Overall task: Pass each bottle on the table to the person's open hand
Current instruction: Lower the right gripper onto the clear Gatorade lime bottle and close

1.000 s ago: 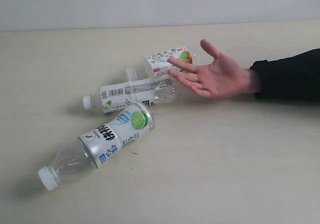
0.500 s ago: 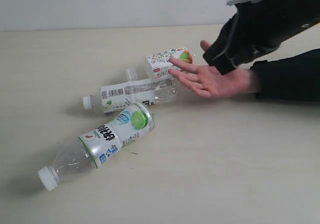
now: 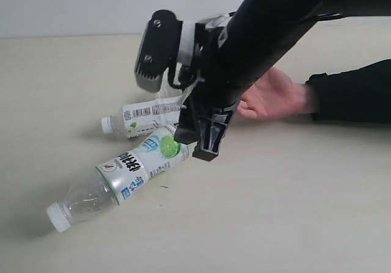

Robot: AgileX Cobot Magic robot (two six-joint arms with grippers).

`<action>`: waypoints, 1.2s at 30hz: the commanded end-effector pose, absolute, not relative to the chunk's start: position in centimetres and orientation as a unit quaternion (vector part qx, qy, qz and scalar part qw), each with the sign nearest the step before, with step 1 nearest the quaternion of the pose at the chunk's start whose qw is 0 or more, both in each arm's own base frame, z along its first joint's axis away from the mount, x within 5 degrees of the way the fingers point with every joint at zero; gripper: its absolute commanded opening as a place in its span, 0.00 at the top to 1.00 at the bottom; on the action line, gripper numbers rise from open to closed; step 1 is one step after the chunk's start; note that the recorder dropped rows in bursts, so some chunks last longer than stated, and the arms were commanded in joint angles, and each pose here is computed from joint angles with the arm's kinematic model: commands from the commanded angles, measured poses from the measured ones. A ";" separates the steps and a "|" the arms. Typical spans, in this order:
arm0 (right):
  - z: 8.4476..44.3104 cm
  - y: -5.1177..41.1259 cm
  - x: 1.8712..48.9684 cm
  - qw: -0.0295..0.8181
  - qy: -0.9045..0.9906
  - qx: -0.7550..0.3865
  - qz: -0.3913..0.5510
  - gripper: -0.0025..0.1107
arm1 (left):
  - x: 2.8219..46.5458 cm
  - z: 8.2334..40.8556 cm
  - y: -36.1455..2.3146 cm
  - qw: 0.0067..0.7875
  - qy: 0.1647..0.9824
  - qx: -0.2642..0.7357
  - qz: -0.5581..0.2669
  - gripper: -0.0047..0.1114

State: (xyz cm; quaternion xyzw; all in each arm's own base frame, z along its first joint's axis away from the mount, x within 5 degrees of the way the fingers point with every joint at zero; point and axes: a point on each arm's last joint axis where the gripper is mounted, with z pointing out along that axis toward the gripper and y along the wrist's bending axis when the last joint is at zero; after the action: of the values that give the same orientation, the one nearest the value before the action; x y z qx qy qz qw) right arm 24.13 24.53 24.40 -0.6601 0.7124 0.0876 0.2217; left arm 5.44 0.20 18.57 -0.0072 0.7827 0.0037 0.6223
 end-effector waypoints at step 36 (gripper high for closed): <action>12.6 33.1 22.6 0.239 0.449 -0.859 -0.054 0.31 | 5.4 18.5 0.2 0.624 0.781 -0.008 0.000 0.94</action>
State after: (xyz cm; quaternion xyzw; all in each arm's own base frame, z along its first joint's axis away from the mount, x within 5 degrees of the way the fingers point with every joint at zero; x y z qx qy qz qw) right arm 22.56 32.76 12.53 -0.8603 0.4522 -0.0540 0.2292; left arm 5.44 0.20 18.57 -0.0072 0.7827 0.0037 0.6223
